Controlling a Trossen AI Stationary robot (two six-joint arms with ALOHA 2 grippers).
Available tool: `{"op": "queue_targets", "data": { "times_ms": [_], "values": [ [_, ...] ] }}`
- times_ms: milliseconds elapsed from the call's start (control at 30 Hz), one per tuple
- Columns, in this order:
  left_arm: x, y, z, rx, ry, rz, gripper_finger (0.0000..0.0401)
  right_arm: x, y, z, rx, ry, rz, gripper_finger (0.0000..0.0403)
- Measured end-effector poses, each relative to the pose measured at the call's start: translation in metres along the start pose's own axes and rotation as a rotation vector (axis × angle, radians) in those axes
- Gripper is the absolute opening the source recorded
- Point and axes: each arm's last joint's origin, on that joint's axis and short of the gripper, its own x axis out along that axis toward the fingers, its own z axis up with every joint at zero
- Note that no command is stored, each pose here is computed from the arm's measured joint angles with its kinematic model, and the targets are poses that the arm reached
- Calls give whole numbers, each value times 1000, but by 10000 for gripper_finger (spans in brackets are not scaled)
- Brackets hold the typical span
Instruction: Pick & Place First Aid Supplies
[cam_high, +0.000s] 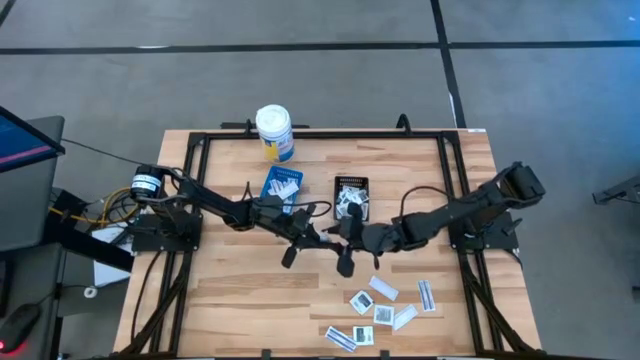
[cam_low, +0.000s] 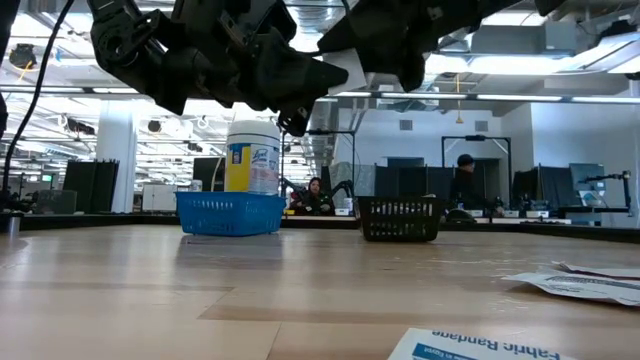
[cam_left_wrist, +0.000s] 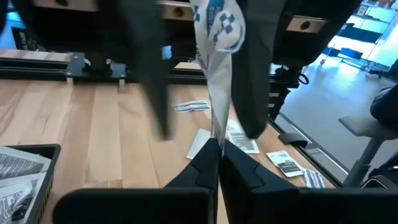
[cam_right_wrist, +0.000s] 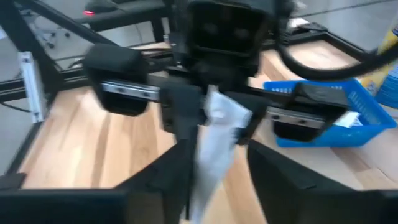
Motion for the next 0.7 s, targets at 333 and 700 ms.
{"op": "queue_targets", "data": {
  "times_ms": [333,700],
  "values": [
    [0,0,0,0,1,5,6,0,1,2,3,-17,13,11],
    [0,0,-1,-4,11,0,6,-1,0,3,7,-28,5,29]
  ]
}}
